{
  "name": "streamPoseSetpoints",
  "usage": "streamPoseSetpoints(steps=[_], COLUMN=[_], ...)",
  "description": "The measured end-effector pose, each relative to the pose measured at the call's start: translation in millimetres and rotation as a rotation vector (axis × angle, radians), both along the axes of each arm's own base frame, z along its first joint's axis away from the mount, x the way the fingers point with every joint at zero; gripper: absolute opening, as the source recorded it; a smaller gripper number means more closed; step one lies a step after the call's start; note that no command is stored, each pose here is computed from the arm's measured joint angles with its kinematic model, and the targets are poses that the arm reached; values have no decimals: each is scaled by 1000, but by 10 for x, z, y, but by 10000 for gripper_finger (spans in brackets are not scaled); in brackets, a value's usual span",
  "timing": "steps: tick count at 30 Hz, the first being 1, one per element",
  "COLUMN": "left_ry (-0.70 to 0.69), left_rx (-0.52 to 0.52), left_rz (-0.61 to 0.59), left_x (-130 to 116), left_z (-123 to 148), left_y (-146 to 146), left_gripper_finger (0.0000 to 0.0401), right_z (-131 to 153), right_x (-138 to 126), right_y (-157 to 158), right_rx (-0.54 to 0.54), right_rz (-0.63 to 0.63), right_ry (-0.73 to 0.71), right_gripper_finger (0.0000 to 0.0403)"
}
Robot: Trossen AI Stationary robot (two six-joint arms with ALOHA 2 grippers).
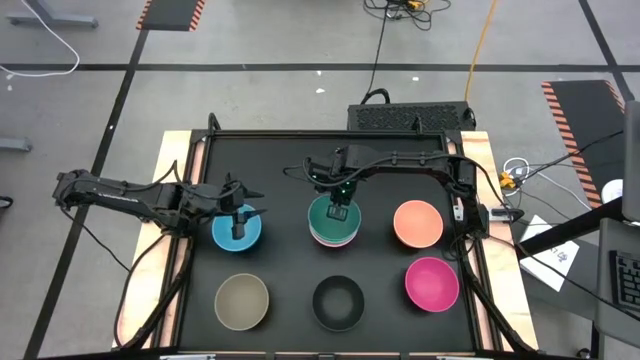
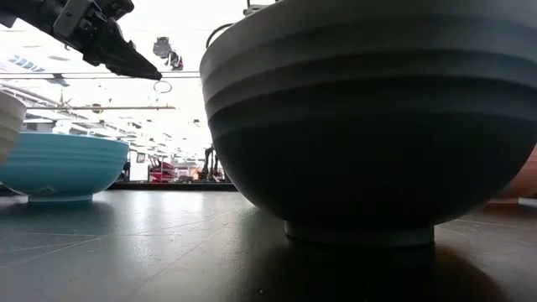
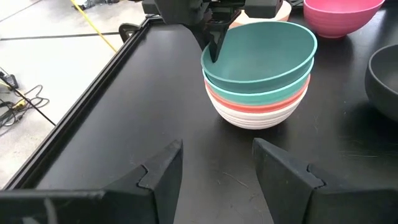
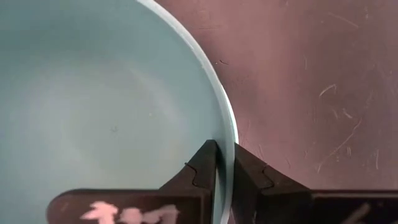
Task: Nest bowls inside each other
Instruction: Stack the green bowl on top of the light blue bowl
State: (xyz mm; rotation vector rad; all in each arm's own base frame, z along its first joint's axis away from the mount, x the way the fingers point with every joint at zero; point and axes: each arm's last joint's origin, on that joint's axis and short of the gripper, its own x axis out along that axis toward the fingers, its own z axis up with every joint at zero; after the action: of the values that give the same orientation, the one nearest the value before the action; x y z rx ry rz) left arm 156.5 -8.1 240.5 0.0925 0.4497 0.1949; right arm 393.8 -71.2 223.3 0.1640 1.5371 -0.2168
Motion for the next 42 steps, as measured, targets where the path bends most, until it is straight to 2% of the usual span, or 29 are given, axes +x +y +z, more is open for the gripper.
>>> streamPoseSetpoints(steps=[12, 27, 42], left_ry=[2, 5, 6], left_rx=[-4, -14, -18], left_rz=[2, -12, -14], left_x=[-1, -2, -2], left_z=[-3, -7, -8], left_y=[0, -4, -6], left_gripper_finger=[198, 198, 198], right_z=[149, 216, 230], right_x=[-59, -48, -41], right_y=[21, 38, 27], right_rx=[5, -2, -4], right_rz=[2, 7, 17], right_ry=[-34, -83, -98], right_gripper_finger=[27, 135, 161])
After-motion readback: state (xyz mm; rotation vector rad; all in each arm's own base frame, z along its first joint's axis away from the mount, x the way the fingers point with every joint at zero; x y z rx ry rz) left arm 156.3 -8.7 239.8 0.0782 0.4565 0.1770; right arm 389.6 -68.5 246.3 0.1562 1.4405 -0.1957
